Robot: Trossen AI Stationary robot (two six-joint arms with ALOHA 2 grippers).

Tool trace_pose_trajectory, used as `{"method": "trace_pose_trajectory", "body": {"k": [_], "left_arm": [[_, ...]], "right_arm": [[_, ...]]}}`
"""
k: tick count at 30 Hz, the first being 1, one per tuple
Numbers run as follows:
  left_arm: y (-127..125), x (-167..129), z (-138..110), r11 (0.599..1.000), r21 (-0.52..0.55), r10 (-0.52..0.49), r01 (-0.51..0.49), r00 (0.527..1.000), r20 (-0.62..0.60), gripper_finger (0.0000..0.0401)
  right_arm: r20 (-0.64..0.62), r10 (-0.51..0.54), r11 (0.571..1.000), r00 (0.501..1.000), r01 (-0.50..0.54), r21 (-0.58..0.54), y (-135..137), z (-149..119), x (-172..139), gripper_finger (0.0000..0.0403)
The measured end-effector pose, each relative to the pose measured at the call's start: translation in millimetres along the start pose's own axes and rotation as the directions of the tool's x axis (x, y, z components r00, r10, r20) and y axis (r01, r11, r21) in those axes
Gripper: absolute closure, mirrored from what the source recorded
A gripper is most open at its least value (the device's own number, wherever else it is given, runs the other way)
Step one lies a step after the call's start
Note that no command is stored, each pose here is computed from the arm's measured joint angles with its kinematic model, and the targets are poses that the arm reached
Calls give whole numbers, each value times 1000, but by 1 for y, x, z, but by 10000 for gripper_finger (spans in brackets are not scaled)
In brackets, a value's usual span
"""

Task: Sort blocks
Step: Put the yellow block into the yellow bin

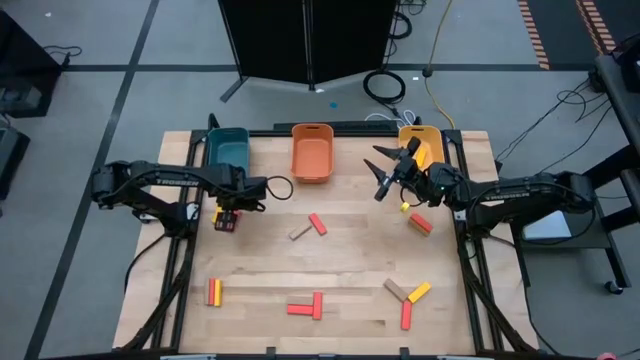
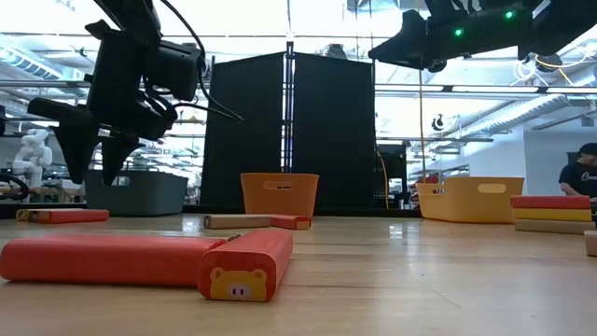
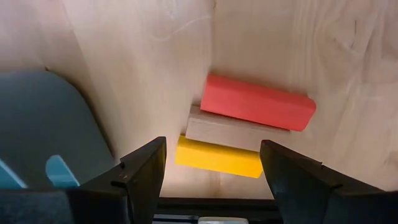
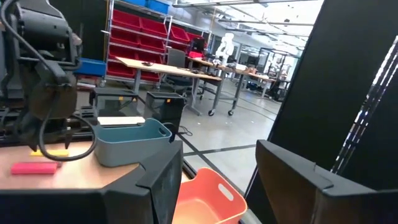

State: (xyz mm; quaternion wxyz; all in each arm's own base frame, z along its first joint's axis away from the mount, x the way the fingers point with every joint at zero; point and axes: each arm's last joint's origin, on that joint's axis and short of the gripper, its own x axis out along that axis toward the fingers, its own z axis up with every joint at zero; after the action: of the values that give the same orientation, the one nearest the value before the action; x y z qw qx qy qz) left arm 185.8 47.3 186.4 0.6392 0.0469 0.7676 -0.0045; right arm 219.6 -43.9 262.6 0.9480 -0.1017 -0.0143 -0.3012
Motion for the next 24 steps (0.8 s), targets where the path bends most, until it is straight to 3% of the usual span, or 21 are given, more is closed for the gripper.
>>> {"method": "trace_pose_trajectory", "body": {"k": [10, 24], "left_arm": [[0, 0, 0, 1000, 0, -2, 2, 1000, -4, 143], [1, 0, 1, 1000, -6, 12, -12, 1000, 9, 143]], "right_arm": [[11, -7, 1000, 1000, 7, 11, 2, -5, 8, 204], [50, 57, 998, 997, -59, 26, 5, -5, 10, 204]]}}
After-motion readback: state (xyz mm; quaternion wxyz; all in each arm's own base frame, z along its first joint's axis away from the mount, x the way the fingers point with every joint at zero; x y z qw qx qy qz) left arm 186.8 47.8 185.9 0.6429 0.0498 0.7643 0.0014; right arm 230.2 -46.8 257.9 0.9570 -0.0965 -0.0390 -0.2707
